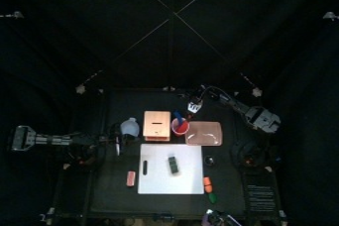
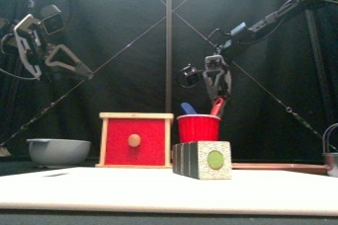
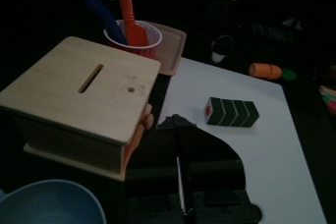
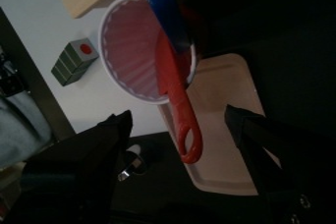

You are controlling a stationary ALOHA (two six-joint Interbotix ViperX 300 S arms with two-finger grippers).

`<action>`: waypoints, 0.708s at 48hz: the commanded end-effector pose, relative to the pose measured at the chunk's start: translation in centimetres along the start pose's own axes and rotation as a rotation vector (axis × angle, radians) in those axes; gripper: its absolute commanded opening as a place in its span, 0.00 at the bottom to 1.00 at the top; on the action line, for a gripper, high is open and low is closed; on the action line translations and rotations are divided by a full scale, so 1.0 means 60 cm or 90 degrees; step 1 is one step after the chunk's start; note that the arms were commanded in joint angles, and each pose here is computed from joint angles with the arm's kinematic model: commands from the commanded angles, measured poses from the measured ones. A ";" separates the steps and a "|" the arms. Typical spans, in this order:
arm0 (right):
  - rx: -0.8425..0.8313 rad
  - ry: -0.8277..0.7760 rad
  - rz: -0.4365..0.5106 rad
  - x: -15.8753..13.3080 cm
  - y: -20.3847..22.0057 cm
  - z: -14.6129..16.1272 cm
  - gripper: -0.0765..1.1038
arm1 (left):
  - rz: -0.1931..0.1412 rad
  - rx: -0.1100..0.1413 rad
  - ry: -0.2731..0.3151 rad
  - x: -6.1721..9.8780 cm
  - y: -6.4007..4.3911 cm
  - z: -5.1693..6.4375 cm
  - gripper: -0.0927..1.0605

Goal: Place sushi on board then cut the sushi with the knife then place the pieces on the plate
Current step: Pick knife at handle with right hand

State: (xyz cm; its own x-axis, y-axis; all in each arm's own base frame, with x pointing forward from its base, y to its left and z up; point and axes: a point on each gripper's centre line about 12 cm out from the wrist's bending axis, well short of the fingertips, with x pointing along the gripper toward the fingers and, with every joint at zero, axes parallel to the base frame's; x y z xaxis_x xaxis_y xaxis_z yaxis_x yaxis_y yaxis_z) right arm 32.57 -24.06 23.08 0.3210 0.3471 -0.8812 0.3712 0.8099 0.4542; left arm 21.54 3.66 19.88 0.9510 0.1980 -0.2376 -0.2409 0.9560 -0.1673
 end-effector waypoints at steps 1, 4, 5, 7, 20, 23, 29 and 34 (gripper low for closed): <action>-0.016 -0.016 -0.004 -0.021 0.013 0.006 0.95 | -0.001 0.001 -0.009 0.002 -0.002 0.007 0.08; -0.016 -0.013 -0.003 -0.020 0.012 0.007 0.95 | -0.001 0.001 -0.010 0.002 -0.001 0.008 0.08; -0.017 -0.013 -0.004 -0.021 0.011 0.008 0.95 | -0.001 0.001 -0.010 0.002 -0.001 0.008 0.08; -0.017 -0.015 -0.003 -0.021 0.011 0.011 0.95 | -0.001 0.001 -0.009 0.002 -0.002 0.007 0.08; -0.026 0.017 0.002 -0.008 0.014 0.028 0.95 | -0.001 0.000 -0.009 0.002 -0.001 0.007 0.08; -0.028 0.022 0.001 -0.006 0.014 0.029 0.95 | 0.000 0.000 -0.008 0.002 -0.001 0.006 0.08; -0.029 0.028 -0.001 -0.008 0.014 0.028 0.95 | -0.001 0.001 -0.006 0.001 -0.001 0.004 0.08; -0.027 0.032 -0.001 -0.004 0.012 0.028 0.94 | 0.000 0.002 -0.005 0.001 0.000 0.004 0.08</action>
State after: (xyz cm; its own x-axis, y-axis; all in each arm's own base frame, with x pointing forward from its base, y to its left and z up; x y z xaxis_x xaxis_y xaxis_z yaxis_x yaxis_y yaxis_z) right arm 34.15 -24.17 22.35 0.2486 0.3933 -0.8852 0.3489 0.8162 0.4606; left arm 21.42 3.64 19.66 0.9495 0.1978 -0.2436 -0.2419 0.9559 -0.1665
